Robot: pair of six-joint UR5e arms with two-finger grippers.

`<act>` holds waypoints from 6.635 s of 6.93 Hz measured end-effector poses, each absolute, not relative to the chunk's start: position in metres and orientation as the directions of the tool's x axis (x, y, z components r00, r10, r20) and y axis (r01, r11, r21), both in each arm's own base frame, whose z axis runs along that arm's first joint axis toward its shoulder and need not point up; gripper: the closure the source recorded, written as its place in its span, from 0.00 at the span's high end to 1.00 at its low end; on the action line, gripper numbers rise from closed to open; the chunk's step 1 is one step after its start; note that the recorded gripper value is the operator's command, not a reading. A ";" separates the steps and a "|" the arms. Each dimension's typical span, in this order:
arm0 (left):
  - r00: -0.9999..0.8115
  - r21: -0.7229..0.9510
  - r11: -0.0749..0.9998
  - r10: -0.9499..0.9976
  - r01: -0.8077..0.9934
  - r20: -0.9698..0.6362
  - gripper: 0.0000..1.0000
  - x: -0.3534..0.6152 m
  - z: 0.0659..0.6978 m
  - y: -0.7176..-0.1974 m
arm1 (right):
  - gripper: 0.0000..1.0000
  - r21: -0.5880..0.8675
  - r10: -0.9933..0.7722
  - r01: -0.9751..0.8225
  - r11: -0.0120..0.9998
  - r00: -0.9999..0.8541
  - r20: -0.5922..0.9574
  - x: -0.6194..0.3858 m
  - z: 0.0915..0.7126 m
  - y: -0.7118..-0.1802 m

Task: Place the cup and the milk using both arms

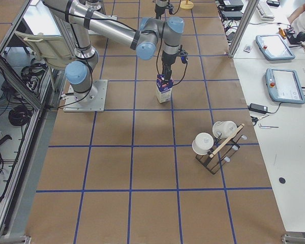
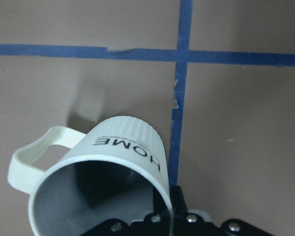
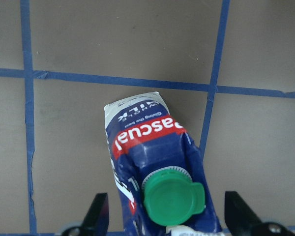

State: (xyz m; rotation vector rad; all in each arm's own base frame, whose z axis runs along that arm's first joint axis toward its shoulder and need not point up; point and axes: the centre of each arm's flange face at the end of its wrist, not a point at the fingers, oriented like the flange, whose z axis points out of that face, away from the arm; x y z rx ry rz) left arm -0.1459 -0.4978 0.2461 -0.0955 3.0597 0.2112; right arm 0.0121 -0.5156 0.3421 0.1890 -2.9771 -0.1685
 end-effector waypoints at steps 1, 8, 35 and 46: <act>-0.994 0.107 0.991 -0.078 -0.085 -0.072 0.00 -0.160 0.257 -0.506 | 0.85 0.129 -0.178 -0.160 0.979 -0.974 0.140 0.012 0.342 -0.515; -0.963 0.059 0.961 -0.269 -0.270 -0.013 0.00 -0.366 0.273 -0.542 | 0.84 0.119 -0.255 -0.244 0.962 -0.964 0.081 0.000 0.337 -0.520; -1.000 0.021 1.000 0.018 0.018 0.018 1.00 -0.157 0.482 -0.477 | 0.35 0.012 0.088 0.087 0.996 -0.991 -0.099 0.234 0.353 -0.575; -1.000 0.004 1.000 0.027 0.027 0.013 1.00 -0.141 0.488 -0.476 | 1.00 -0.006 0.090 0.091 0.996 -0.993 -0.082 0.231 0.376 -0.561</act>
